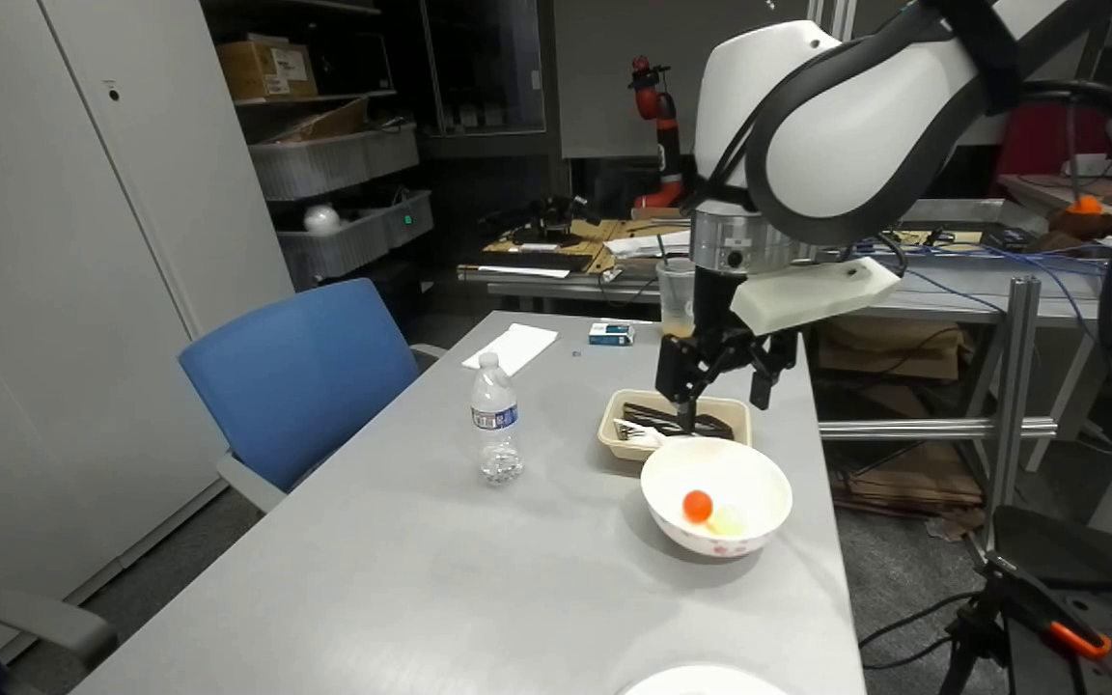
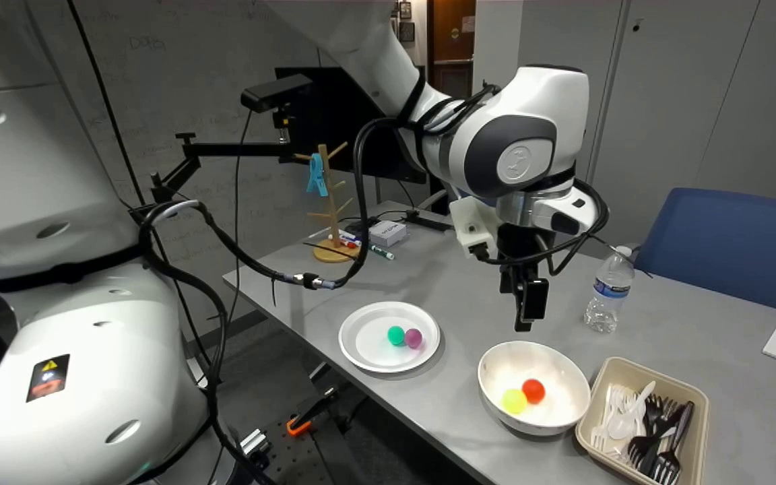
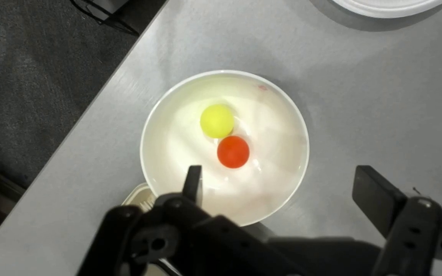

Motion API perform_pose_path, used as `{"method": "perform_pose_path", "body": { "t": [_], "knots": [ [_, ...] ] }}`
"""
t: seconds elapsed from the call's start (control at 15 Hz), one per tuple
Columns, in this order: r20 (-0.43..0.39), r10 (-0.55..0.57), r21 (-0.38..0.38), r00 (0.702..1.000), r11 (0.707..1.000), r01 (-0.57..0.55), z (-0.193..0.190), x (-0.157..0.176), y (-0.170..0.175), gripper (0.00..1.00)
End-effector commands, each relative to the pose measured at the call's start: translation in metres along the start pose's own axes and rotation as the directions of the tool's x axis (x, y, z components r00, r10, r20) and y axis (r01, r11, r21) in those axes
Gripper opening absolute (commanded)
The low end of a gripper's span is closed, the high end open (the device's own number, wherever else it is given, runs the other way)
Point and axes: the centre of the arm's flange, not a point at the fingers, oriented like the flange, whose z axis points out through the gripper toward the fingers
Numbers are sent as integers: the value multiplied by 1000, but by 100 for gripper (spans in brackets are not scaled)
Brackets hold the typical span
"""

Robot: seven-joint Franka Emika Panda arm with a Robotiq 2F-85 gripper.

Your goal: Remove the red and yellow balls from the white bowl and place them on the white plate

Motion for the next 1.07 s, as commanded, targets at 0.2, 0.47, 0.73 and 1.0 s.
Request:
{"method": "perform_pose_path", "body": {
  "t": [0.2,0.47,0.73,1.0],
  "knots": [
    [-33,38,16,999,999,-38,48,22,-1,100],
    [-35,58,3,998,998,-58,82,29,10,100],
    [-44,61,8,997,998,-61,104,37,19,100],
    [-42,50,17,998,999,-50,123,51,19,100]
  ]
}}
